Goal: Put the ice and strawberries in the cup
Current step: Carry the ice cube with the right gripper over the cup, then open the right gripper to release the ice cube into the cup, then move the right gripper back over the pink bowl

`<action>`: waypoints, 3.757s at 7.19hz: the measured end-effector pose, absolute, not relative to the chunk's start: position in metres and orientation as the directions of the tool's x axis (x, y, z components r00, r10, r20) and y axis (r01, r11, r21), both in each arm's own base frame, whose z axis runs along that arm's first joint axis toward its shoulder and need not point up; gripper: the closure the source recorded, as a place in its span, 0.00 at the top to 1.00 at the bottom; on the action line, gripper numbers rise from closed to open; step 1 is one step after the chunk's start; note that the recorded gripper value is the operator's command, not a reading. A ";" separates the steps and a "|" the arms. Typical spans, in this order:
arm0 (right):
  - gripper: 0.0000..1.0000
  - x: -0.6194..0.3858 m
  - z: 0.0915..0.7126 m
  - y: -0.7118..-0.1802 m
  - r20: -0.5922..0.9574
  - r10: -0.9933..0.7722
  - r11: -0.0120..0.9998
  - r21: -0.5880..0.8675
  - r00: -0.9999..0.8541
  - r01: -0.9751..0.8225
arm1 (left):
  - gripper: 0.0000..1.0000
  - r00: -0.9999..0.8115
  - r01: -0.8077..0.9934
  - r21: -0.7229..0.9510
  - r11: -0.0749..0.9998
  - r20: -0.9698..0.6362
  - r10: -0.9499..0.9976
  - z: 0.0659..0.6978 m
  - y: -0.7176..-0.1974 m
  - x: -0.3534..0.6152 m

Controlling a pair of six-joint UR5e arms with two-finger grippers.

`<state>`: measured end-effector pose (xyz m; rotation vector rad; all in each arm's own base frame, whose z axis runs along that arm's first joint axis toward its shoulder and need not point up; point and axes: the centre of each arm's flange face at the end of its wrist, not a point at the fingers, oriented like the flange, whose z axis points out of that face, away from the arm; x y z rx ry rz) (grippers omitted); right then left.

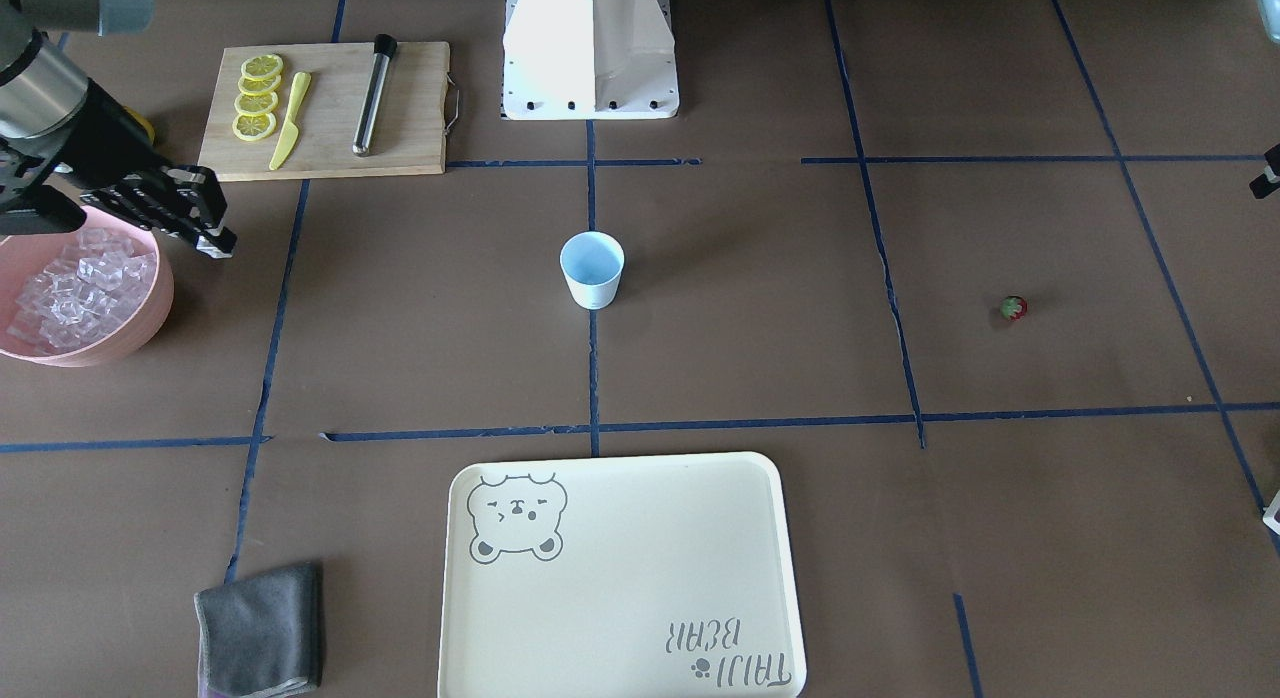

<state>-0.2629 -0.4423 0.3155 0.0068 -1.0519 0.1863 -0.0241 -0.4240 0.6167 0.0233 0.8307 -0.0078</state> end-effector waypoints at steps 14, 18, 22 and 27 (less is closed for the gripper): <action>0.44 -0.555 0.176 -0.390 0.869 0.174 0.969 -0.068 0.463 -0.237 | 1.00 0.673 0.016 0.018 1.000 -0.739 0.002 0.616 -0.424 -0.024; 0.52 -0.554 0.173 -0.389 0.872 0.172 0.969 -0.066 0.458 -0.238 | 1.00 0.674 0.016 0.016 1.000 -0.739 0.001 0.617 -0.423 -0.024; 0.98 -0.533 0.176 -0.396 0.870 0.190 0.963 -0.074 0.456 -0.260 | 1.00 0.673 0.016 0.015 1.000 -0.739 0.001 0.617 -0.423 -0.024; 0.99 -0.370 0.266 -0.414 0.812 0.128 0.979 -0.013 0.569 -0.201 | 1.00 0.673 0.016 0.017 1.000 -0.739 0.002 0.617 -0.423 -0.024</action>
